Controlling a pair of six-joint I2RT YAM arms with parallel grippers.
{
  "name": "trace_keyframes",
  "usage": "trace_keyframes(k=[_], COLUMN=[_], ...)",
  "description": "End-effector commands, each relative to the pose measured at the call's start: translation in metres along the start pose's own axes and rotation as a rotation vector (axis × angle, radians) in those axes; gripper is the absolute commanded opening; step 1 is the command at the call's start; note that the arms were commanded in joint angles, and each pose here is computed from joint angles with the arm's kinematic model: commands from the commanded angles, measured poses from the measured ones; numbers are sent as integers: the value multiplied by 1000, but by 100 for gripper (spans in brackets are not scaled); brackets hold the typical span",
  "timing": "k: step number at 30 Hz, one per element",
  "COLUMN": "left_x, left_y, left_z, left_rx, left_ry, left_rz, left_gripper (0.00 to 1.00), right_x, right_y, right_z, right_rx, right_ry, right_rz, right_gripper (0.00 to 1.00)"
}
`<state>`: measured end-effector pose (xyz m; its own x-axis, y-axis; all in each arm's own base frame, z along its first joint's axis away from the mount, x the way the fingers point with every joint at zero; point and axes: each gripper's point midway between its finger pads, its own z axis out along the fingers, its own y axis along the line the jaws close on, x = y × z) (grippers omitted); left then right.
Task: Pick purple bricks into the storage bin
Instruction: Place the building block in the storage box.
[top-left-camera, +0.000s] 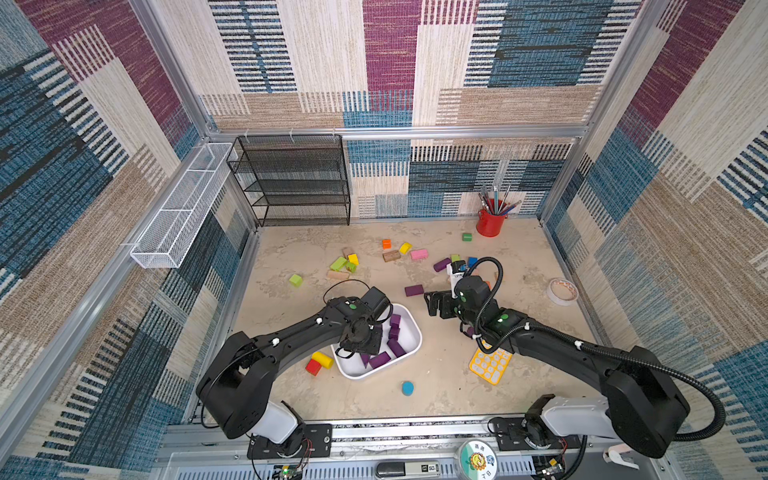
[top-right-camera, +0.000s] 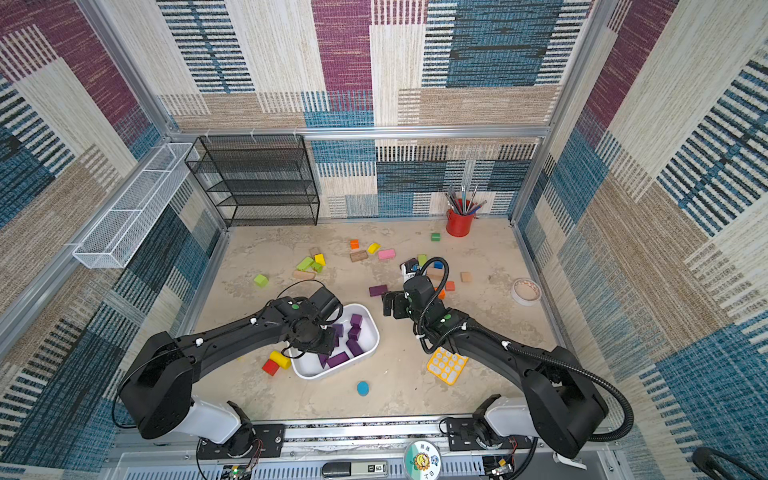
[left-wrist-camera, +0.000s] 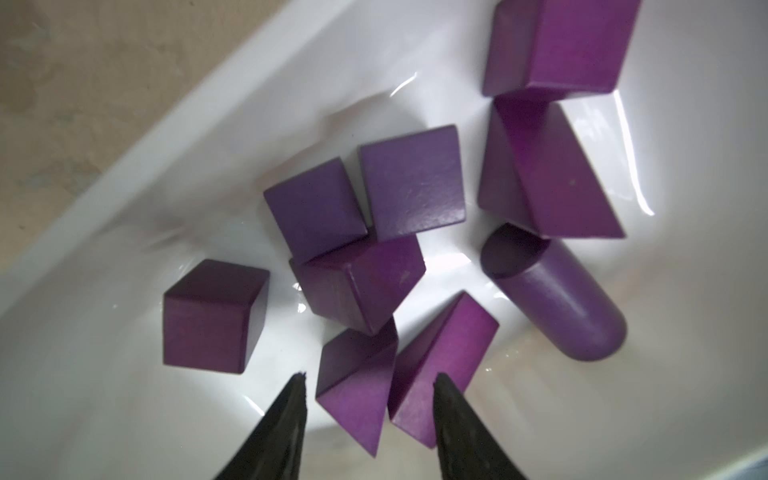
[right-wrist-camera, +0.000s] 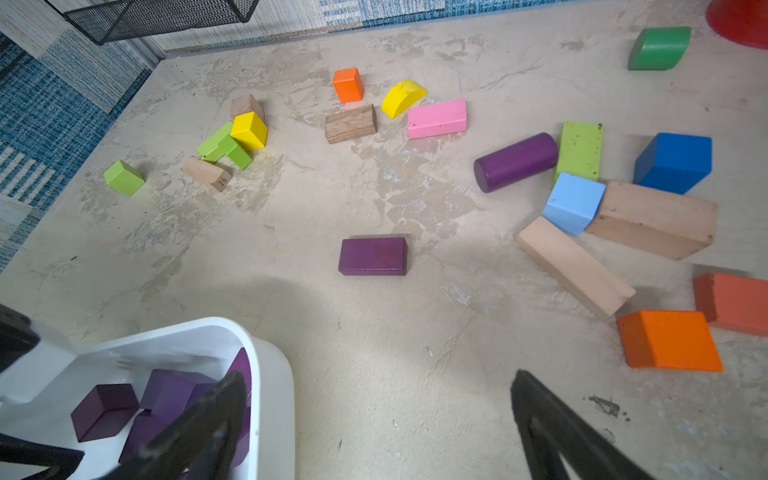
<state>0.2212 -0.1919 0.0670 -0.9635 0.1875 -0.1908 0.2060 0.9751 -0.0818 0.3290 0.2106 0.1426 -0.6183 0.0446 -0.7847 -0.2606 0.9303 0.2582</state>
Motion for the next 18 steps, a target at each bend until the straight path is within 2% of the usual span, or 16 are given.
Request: trace_keyframes(k=[1,12,18], left_x=[-5,-31,-39], left_y=[3,8,27], left_z=[-14,-57,-64], left_rx=[-17,-71,-97], left_ry=[-25,-115,-105], left_rz=[12,116,65], left_gripper=[52,50,50], right_x=[-5,1,14], right_y=[-2,-1,10], right_z=[0,6,11], right_rx=[16,18,-41], right_ry=[-15,27,87], right_rz=[-6,-18,-40], right_gripper=[100,100,97])
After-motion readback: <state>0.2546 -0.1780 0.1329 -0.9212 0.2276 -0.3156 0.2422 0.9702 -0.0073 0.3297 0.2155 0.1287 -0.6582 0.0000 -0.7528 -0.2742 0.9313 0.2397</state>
